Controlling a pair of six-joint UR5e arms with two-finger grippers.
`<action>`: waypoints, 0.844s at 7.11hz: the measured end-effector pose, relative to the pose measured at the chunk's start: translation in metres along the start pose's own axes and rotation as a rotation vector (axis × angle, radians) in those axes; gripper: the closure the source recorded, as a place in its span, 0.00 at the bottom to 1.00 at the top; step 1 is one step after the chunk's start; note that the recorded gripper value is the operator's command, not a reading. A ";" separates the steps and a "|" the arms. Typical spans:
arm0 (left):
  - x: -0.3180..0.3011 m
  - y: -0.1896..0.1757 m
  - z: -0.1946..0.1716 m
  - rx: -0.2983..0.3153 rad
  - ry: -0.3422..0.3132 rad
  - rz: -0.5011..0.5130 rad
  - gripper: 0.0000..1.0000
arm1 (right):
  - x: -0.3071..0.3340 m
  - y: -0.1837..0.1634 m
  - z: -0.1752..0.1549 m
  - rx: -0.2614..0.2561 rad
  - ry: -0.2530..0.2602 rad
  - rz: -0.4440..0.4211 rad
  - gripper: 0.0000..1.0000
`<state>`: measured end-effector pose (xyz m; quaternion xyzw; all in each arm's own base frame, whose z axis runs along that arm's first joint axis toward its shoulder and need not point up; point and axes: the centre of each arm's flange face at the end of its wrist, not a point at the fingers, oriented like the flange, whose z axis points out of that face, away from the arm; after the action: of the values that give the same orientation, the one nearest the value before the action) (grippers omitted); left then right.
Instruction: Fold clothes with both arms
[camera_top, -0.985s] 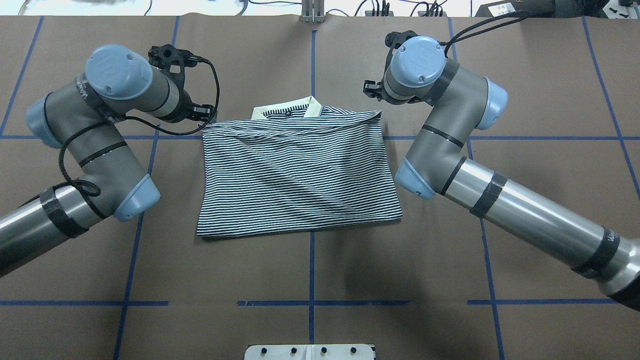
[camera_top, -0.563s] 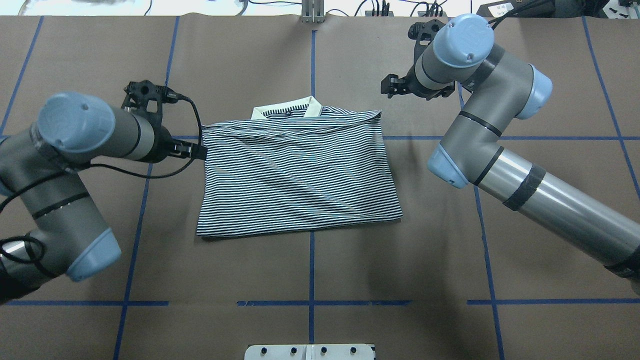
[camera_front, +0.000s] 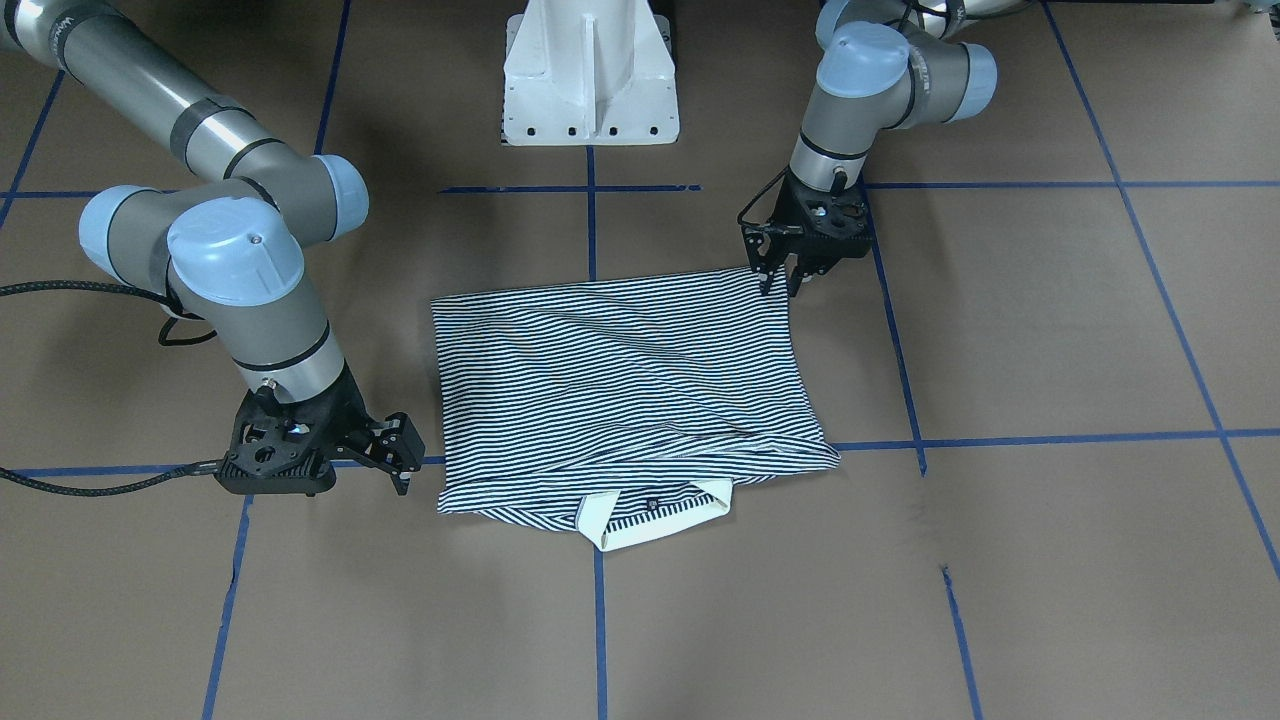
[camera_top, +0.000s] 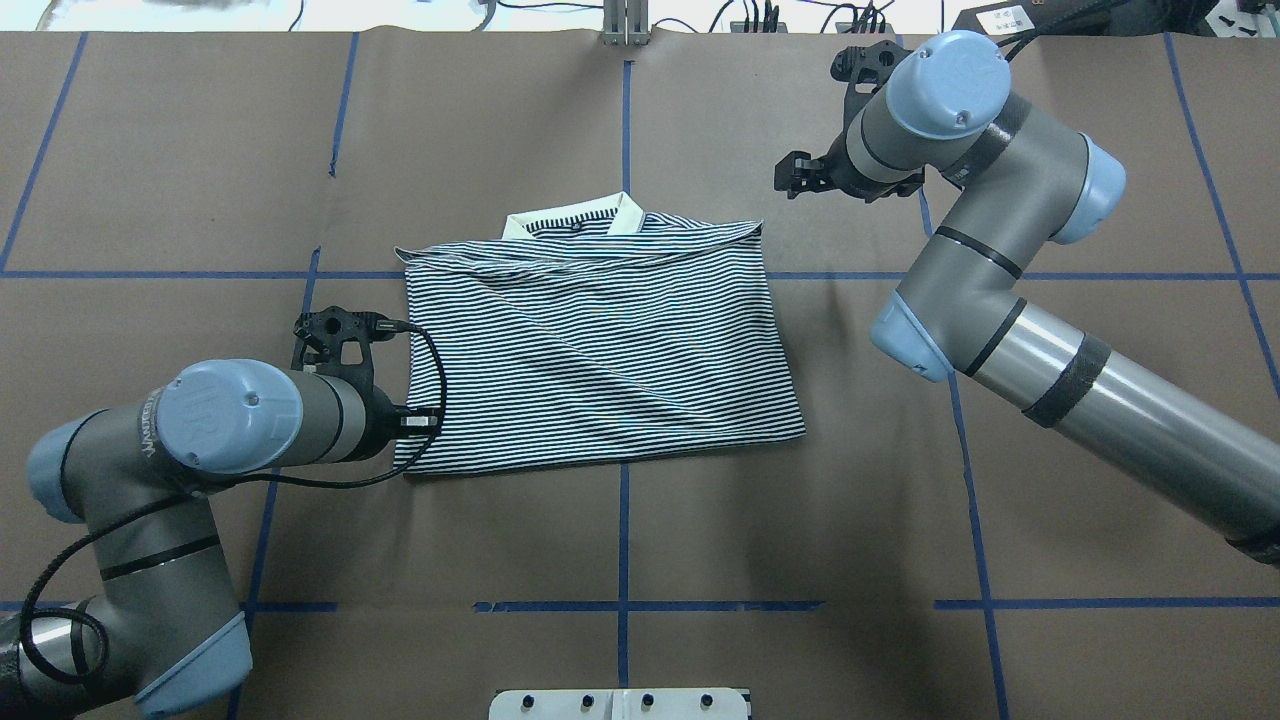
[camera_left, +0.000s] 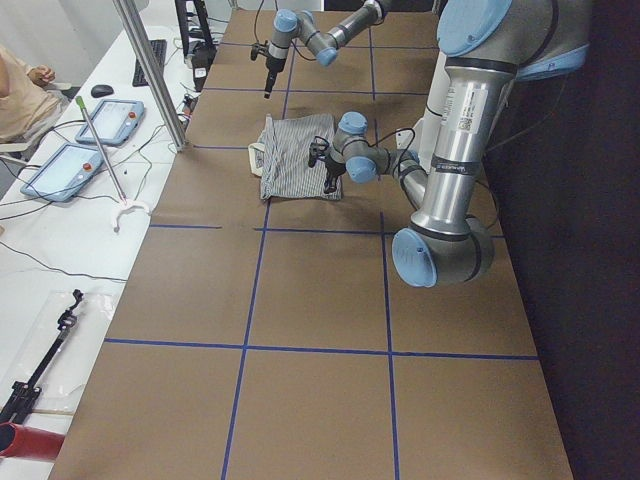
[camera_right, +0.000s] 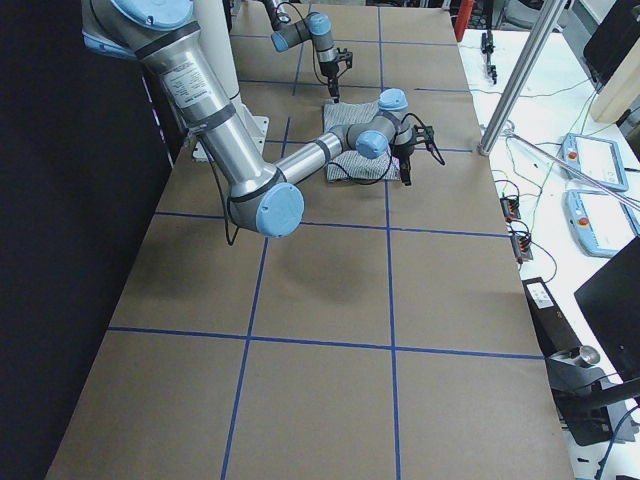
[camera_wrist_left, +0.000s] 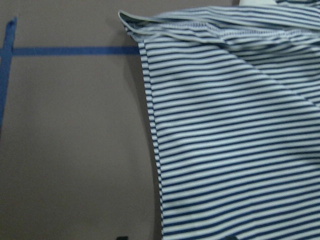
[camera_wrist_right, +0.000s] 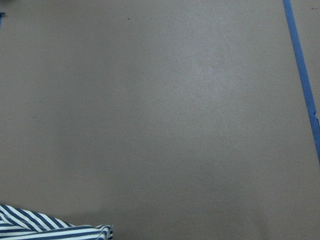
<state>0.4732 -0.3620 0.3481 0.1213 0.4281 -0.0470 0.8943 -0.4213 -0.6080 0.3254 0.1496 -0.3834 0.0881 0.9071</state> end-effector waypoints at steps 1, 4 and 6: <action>0.001 0.004 0.002 -0.005 -0.001 -0.002 0.64 | 0.001 0.000 0.000 0.001 0.001 0.004 0.00; -0.012 0.010 0.004 -0.016 -0.021 -0.003 0.62 | 0.005 0.001 0.002 0.013 0.013 0.008 0.00; -0.019 0.014 0.005 -0.023 -0.030 -0.002 0.61 | 0.005 0.000 0.002 0.016 0.015 0.008 0.00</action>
<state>0.4678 -0.3503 0.3681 0.1098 0.4153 -0.0449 0.9019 -0.4194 -0.6080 0.3301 0.1549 -0.3766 0.0957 0.9083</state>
